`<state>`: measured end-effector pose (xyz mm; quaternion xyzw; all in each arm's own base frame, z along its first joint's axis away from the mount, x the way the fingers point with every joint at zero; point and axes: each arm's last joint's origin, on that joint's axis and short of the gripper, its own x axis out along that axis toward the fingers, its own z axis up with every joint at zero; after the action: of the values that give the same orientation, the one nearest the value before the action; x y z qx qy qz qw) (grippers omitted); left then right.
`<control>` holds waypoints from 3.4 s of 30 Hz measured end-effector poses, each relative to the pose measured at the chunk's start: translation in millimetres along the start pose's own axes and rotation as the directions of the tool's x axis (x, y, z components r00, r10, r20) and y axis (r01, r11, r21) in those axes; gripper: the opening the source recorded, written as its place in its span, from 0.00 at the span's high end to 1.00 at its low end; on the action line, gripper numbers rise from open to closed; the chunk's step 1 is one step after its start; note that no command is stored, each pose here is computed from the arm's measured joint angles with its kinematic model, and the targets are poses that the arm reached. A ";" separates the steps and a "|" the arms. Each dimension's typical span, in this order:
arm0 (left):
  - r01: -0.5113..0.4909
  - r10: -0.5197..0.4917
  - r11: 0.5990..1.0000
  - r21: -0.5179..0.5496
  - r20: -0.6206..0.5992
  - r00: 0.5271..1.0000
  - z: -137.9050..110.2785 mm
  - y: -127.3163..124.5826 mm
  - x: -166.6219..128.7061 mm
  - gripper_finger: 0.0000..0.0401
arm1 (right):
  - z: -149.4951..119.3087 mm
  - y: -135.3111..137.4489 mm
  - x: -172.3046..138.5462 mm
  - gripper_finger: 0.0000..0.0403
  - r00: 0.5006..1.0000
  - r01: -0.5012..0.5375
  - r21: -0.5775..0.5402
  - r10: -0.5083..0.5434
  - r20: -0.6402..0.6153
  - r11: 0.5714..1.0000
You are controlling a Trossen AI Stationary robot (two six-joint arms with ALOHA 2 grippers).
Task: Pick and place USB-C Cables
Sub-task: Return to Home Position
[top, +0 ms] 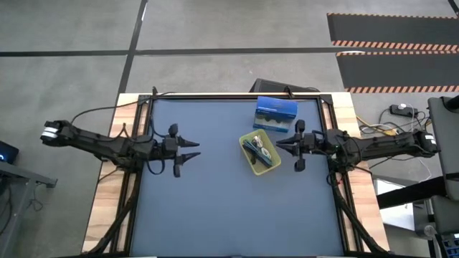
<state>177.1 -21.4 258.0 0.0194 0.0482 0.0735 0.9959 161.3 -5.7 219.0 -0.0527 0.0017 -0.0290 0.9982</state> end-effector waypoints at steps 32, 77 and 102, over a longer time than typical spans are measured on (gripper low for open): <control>-0.001 0.001 1.000 -0.001 0.075 0.997 -19.0 15.5 -47.5 1.00 | 5.9 -12.4 -21.3 0.98 0.997 0.079 -0.013 -0.079 0.007 0.997; -0.006 0.017 0.998 -0.061 0.181 0.983 -52.9 27.7 -85.5 1.00 | -2.8 -9.9 -80.1 0.98 0.988 0.135 -0.019 -0.133 0.074 0.991; -0.099 0.116 0.986 -0.136 0.121 0.986 -96.2 24.0 -67.2 1.00 | -53.7 -10.2 -61.3 0.98 0.962 0.268 -0.031 -0.269 -0.041 0.963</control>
<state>98.0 -4.6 169.7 -0.0379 -0.0219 0.1287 0.9907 99.2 -17.9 166.7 -0.0645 0.0171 -0.1652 0.9840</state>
